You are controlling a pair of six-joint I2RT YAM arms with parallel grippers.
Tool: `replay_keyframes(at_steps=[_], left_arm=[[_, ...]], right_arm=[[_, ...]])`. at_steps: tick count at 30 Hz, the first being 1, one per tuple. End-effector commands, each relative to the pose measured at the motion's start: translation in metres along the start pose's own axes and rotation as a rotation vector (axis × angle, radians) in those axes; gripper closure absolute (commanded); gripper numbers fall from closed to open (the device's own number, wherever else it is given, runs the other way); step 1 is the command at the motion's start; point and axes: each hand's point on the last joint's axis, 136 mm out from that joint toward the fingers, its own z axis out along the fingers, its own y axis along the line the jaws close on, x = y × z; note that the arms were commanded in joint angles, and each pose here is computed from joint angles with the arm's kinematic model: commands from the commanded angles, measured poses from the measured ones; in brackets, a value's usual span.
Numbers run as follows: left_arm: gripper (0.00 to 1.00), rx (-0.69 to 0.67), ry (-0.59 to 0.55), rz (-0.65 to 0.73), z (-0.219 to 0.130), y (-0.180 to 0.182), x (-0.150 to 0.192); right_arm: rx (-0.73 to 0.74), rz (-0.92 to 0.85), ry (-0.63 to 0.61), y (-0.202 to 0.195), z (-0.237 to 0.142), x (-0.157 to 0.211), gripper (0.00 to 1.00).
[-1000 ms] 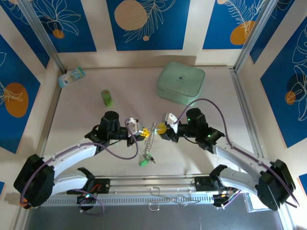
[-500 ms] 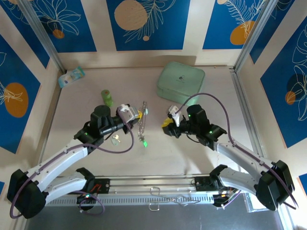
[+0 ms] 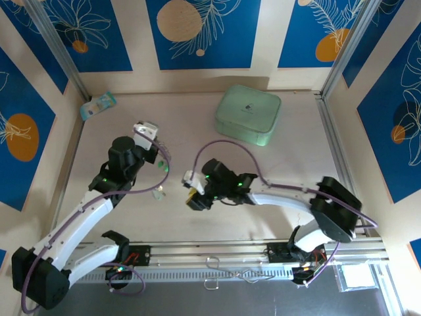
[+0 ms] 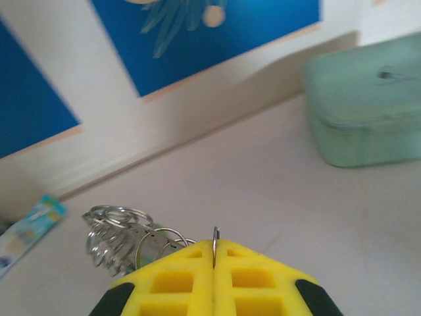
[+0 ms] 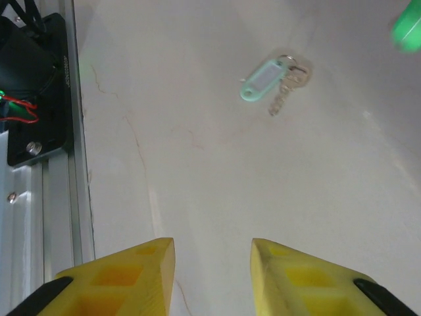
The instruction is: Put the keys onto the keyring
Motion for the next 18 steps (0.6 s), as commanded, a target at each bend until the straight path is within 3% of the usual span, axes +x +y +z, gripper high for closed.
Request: replay_keyframes(at_steps=[1,4,9,18], left_arm=[[1.00,-0.181,-0.048,-0.065,-0.017,0.041,-0.011],[1.00,-0.263,-0.052,-0.079,-0.030,0.059,-0.006],[1.00,-0.392,-0.056,-0.101,-0.052,0.084,0.004],[1.00,-0.598,-0.090,-0.081,-0.090,0.119,0.010]], right_arm=[[0.046,0.038,-0.025,-0.001,0.023,-0.022,0.61],[0.097,0.146,-0.014,-0.014,0.042,-0.033,0.60],[0.267,0.494,0.031,-0.050,0.065,-0.037,0.58],[0.324,0.938,0.080,-0.060,0.095,-0.039,0.61]])
